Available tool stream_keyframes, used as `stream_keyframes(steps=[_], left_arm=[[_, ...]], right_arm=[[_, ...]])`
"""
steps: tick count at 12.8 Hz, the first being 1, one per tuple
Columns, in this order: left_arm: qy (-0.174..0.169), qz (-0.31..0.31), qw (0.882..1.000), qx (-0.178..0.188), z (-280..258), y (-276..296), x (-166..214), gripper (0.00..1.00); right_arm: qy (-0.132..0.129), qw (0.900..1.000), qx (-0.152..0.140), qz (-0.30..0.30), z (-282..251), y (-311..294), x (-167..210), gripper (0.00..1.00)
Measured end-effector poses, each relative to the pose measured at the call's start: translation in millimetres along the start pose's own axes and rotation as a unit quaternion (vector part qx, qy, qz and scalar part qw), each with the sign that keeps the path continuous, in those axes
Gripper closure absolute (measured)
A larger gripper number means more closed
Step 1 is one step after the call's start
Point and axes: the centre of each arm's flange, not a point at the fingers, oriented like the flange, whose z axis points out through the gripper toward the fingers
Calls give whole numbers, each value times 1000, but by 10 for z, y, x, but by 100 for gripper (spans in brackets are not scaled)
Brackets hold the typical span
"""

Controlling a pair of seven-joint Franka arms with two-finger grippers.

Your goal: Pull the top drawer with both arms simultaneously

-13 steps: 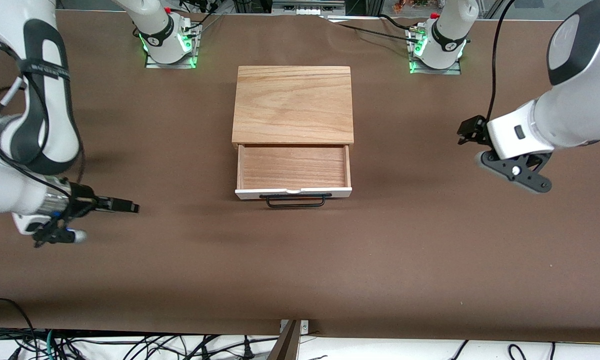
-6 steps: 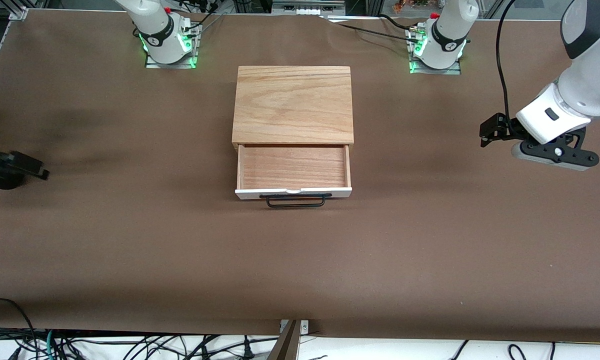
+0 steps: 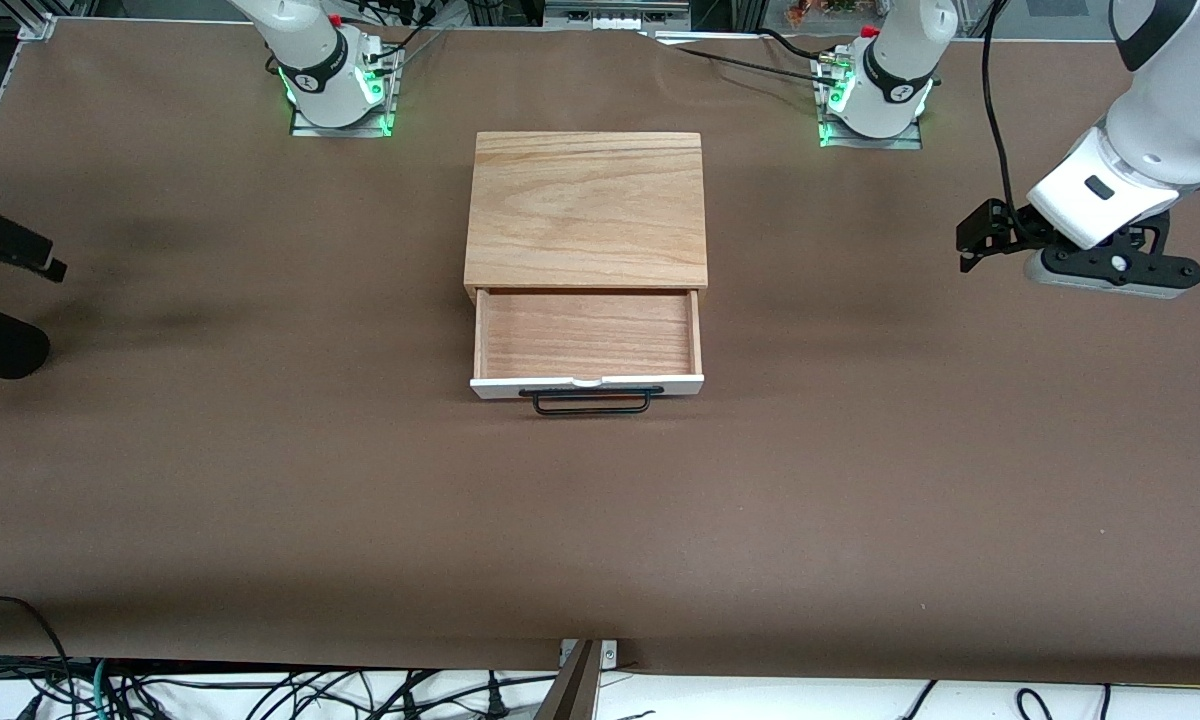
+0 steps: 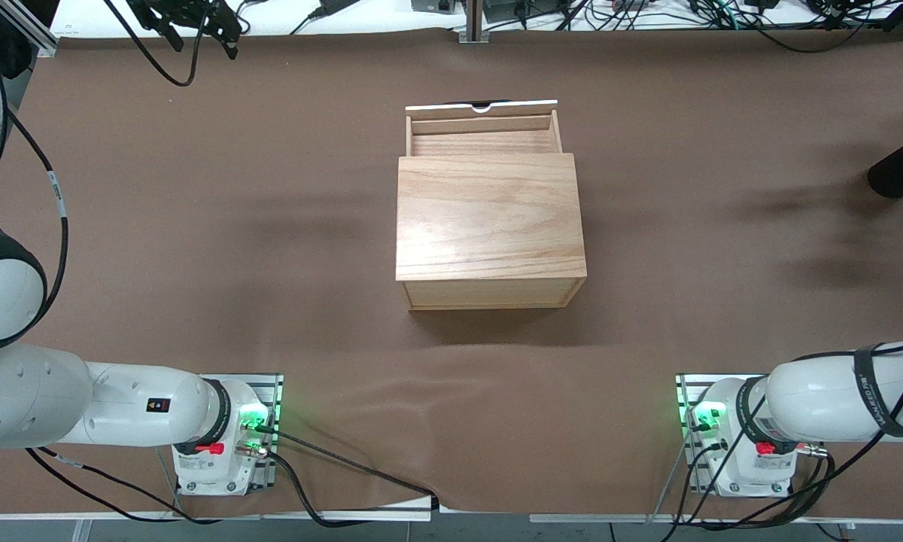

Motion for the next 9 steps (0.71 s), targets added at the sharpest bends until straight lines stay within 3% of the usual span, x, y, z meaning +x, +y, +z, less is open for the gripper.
stream_keyframes(steps=[3, 9], left_arm=[[0, -2, 1000, 0, -4, -18, -6, 0], [-2, 0, 1000, 0, -5, 6, -15, 0]], right_arm=[[-4, 1000, -13, 19, -57, -379, -53, 0], [-25, 999, -13, 26, 175, -237, 30, 0]])
